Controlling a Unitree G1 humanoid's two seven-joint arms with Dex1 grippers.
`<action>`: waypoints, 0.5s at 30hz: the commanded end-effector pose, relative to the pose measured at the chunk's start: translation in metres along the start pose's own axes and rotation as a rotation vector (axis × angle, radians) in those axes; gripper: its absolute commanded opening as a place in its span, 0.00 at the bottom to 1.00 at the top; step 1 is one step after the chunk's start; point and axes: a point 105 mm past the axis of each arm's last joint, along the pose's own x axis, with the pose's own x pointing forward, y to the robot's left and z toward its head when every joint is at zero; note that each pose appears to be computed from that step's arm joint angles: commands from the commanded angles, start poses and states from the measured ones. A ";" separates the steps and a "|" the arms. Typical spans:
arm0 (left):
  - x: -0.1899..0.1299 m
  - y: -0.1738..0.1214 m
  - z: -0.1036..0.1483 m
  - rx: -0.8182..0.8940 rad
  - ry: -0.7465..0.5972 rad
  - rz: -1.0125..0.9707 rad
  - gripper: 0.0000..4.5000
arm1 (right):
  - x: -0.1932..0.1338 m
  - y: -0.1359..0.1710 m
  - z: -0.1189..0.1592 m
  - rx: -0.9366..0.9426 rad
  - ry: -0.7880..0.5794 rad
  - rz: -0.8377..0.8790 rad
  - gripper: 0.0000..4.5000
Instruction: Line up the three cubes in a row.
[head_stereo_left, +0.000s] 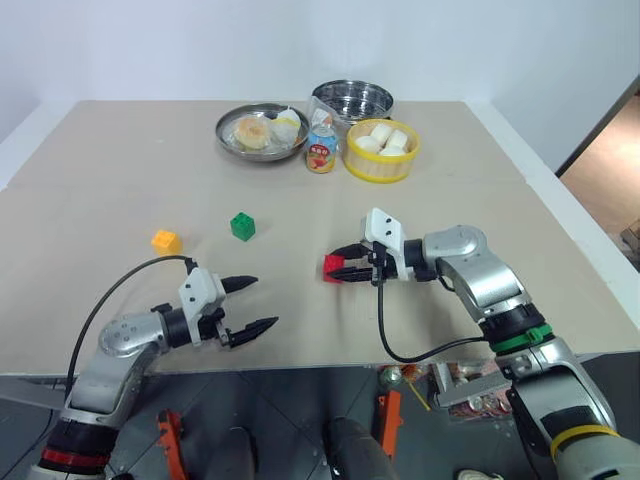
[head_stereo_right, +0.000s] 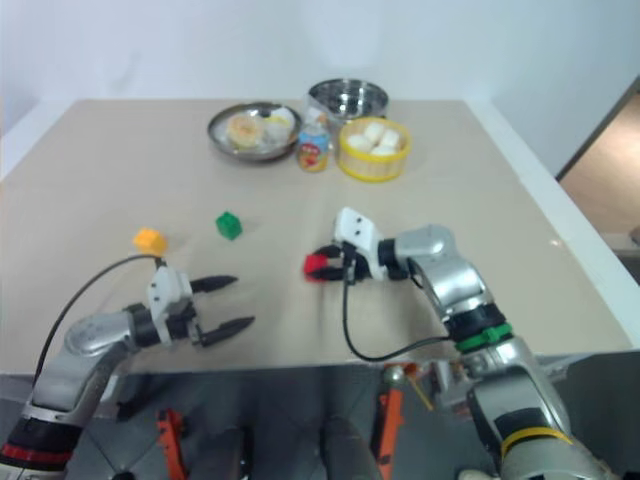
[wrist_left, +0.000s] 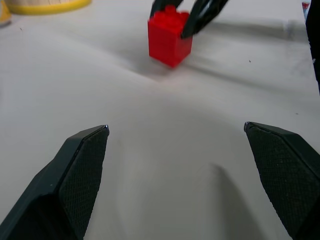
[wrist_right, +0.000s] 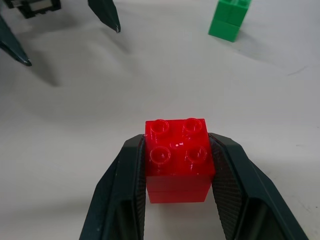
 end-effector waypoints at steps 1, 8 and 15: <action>-0.006 0.004 0.013 0.042 -0.029 0.027 1.00 | -0.003 -0.006 0.008 -0.047 -0.006 0.026 0.27; -0.006 0.005 0.017 0.052 -0.042 0.036 1.00 | -0.002 -0.010 0.007 -0.022 -0.018 0.047 0.27; -0.002 0.004 0.019 0.059 -0.051 0.021 1.00 | -0.004 -0.012 0.006 -0.007 -0.038 0.057 0.27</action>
